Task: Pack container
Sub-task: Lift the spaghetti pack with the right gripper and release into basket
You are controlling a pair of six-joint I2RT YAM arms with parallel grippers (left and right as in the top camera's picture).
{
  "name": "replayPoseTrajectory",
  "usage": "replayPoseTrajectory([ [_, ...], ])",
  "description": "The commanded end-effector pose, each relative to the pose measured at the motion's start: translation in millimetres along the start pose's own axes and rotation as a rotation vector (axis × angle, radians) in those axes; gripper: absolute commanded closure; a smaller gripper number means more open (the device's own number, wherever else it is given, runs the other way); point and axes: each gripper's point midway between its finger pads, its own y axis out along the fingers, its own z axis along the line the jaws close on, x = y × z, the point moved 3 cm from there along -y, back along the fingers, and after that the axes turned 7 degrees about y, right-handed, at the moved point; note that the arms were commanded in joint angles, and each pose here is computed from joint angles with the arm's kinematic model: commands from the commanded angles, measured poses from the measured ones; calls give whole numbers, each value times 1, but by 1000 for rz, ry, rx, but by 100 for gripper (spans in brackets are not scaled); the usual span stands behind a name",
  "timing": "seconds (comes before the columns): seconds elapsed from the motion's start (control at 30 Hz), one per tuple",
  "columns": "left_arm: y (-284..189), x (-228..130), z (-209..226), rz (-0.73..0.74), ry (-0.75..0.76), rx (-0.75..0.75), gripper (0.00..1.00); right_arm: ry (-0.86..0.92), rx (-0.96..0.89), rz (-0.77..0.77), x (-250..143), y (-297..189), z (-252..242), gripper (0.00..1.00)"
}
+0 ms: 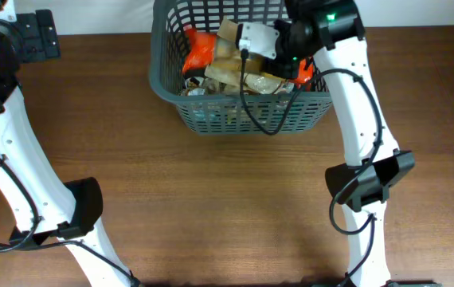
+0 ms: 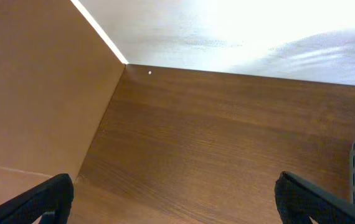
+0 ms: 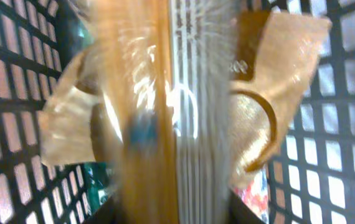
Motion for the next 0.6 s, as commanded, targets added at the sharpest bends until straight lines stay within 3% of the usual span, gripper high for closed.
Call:
replayPoseTrajectory([
  [0.0,-3,0,3,-3,-19,10,1,-27,0,-72,20,-16,8,63],
  [0.17,-3,0,3,-3,-19,10,1,-1,-27,-56,18,-19,4,50],
  [0.3,-3,0,3,-3,-19,10,1,148,-144,-80,25,-45,-11,44],
  [0.57,-3,0,3,-3,-19,10,1,351,-292,-249,47,-125,-16,40],
])
